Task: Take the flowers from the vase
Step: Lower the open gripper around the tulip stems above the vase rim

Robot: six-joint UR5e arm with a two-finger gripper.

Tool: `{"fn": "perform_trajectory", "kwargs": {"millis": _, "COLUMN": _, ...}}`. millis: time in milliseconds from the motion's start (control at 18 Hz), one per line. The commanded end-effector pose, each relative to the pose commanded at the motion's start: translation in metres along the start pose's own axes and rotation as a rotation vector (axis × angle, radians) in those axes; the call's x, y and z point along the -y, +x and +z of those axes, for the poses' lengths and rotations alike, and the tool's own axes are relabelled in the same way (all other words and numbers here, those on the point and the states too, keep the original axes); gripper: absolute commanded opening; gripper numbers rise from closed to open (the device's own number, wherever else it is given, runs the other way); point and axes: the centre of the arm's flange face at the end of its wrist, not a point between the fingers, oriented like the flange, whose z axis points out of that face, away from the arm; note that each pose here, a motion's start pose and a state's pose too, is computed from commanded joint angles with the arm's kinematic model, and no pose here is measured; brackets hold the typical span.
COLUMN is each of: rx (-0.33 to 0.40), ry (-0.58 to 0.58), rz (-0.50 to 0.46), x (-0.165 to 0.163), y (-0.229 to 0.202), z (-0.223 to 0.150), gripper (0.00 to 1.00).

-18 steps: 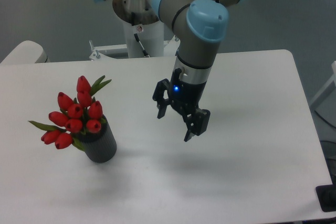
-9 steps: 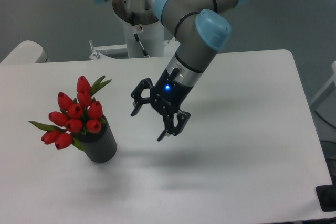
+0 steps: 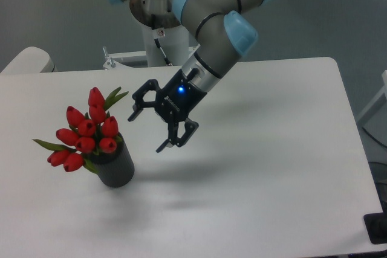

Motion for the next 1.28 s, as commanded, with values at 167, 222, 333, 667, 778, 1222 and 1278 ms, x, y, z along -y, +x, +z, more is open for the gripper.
{"fn": "perform_trajectory", "kwargs": {"millis": 167, "rx": -0.024, "ry": 0.021, "rz": 0.072, "x": 0.008, "y": 0.008, "z": 0.019, "gripper": 1.0}}
{"fn": "perform_trajectory", "kwargs": {"millis": 222, "rx": -0.028, "ry": 0.021, "rz": 0.103, "x": 0.01, "y": 0.011, "z": 0.023, "gripper": 1.0}}
{"fn": "perform_trajectory", "kwargs": {"millis": 333, "rx": -0.029, "ry": 0.023, "rz": 0.145, "x": 0.009, "y": 0.01, "z": 0.024, "gripper": 1.0}}
{"fn": "perform_trajectory", "kwargs": {"millis": 667, "rx": -0.016, "ry": 0.024, "rz": 0.174, "x": 0.011, "y": 0.005, "z": 0.018, "gripper": 1.0}}
{"fn": "perform_trajectory", "kwargs": {"millis": 778, "rx": -0.009, "ry": 0.019, "rz": 0.218, "x": 0.011, "y": 0.003, "z": 0.016, "gripper": 1.0}}
{"fn": "perform_trajectory", "kwargs": {"millis": 1222, "rx": -0.027, "ry": 0.006, "rz": 0.231, "x": -0.007, "y": 0.008, "z": 0.023, "gripper": 1.0}}
{"fn": "perform_trajectory", "kwargs": {"millis": 1278, "rx": -0.03, "ry": 0.007, "rz": 0.227, "x": -0.009, "y": 0.009, "z": 0.024, "gripper": 1.0}}
